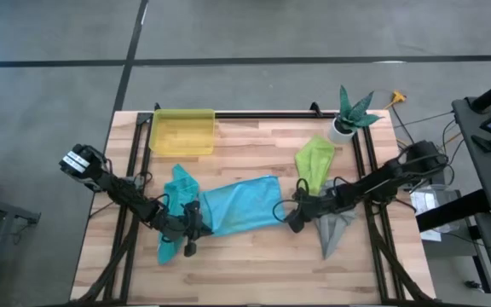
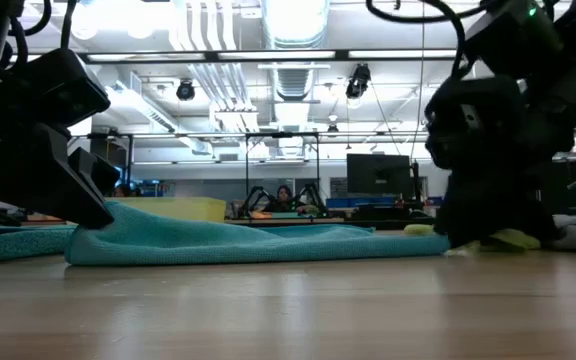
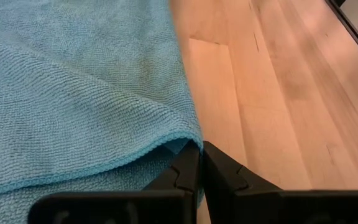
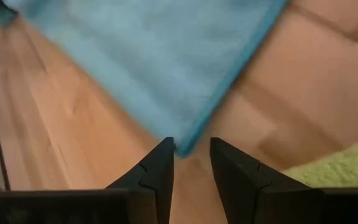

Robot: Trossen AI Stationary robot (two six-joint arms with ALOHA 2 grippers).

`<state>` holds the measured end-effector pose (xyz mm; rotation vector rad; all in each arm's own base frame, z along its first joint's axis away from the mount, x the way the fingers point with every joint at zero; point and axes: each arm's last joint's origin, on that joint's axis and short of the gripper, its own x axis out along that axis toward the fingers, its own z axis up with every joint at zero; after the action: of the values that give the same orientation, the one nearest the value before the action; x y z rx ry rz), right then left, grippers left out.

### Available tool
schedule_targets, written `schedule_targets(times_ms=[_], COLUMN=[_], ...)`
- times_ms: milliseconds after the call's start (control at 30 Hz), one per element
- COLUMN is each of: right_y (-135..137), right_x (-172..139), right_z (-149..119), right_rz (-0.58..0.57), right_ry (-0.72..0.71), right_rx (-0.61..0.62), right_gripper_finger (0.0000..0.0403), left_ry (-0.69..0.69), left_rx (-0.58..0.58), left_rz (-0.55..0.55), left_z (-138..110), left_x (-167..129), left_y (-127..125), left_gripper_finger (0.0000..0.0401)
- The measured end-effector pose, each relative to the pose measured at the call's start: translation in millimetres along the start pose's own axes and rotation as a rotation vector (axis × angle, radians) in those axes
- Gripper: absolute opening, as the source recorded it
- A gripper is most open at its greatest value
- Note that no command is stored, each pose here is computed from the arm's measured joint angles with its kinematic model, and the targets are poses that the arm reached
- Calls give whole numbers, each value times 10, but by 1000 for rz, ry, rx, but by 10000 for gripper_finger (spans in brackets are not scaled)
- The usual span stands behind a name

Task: Roll microfiber towels into tight, uniform cylinder then place into a basket
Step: Roll the right light blue towel

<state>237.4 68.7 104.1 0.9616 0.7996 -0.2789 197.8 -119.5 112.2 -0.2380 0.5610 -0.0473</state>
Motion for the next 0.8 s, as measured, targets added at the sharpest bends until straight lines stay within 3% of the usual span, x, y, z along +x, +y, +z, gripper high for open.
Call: schedule_targets(times_ms=[133,500,633,800], right_y=[80,240,244,247], right_x=[117,143,130,93], right_z=[10,103,109,120], right_rz=[31,28,25,21], right_ry=[33,23,14,3], right_rx=[-43,-66,-75,-94], right_gripper_finger=[119,267,280,268], left_ry=[7,19,25,43], left_rx=[3,21,25,27], left_rz=[4,-28,-29,-19], left_z=[-9,-46,-56,-77], left_x=[-2,-29,-33,-34], left_y=[4,-56,-62,-51], left_gripper_finger=[0,0,0,0])
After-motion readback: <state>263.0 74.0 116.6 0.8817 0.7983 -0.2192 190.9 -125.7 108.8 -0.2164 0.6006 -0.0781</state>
